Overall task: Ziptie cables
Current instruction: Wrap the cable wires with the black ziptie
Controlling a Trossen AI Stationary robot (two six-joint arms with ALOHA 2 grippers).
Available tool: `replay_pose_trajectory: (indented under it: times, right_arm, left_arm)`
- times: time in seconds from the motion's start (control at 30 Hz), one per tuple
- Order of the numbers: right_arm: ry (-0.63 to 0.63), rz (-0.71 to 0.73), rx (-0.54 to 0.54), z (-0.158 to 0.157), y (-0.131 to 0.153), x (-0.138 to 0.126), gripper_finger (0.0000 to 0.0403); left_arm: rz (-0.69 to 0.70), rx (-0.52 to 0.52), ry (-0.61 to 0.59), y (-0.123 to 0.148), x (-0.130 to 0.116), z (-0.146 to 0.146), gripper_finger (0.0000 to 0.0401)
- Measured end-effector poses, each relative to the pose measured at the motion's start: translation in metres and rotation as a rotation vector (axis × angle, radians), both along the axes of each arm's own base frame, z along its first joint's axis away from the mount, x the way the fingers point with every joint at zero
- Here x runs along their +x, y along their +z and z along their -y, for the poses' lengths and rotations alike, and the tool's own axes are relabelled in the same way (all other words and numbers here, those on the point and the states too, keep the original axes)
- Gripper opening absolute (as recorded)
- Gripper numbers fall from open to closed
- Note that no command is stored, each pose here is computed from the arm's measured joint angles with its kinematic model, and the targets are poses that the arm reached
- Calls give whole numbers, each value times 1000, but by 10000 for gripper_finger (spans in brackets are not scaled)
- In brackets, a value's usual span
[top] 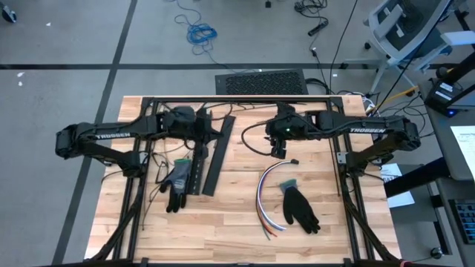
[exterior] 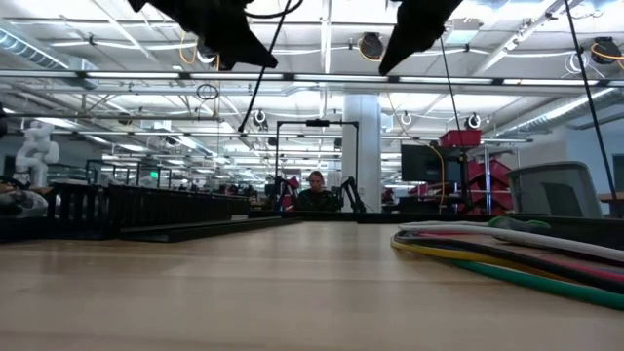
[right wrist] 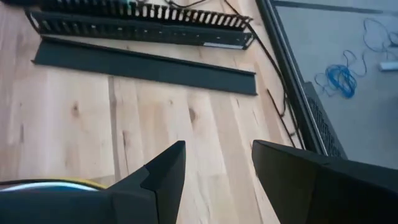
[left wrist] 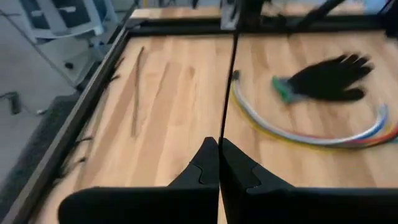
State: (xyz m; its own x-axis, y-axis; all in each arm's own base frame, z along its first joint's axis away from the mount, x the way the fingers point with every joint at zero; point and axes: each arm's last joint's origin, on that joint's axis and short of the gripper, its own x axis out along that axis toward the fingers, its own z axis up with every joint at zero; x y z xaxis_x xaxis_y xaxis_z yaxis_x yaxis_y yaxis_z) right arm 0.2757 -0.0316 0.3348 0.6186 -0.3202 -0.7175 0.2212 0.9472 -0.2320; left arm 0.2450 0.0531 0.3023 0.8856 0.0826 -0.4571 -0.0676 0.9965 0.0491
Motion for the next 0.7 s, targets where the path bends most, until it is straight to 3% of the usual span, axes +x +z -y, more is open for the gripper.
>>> replay_pose_trajectory:
  times: [0.13, 0.27, 0.4, 0.53, 0.7]
  right_arm:
    - [-69, 39, -2, 2, 10, -12, 180]
    - [-116, 133, 32, 2, 20, -16, 180]
    - [-106, 261, 74, 0, 17, -7, 180]
    - [54, 450, 268, -5, -4, 7, 180]
    - [146, 612, 497, -9, -29, 12, 180]
  left_arm:
    - [141, -71, 51, -23, -1, 8, 0]
    - [411, -156, 126, -46, -3, 13, 0]
    - [622, -208, 133, -50, -1, 13, 0]
    - [791, -259, -107, -28, -3, 14, 0]
    - [820, -507, -428, -15, -12, 14, 0]
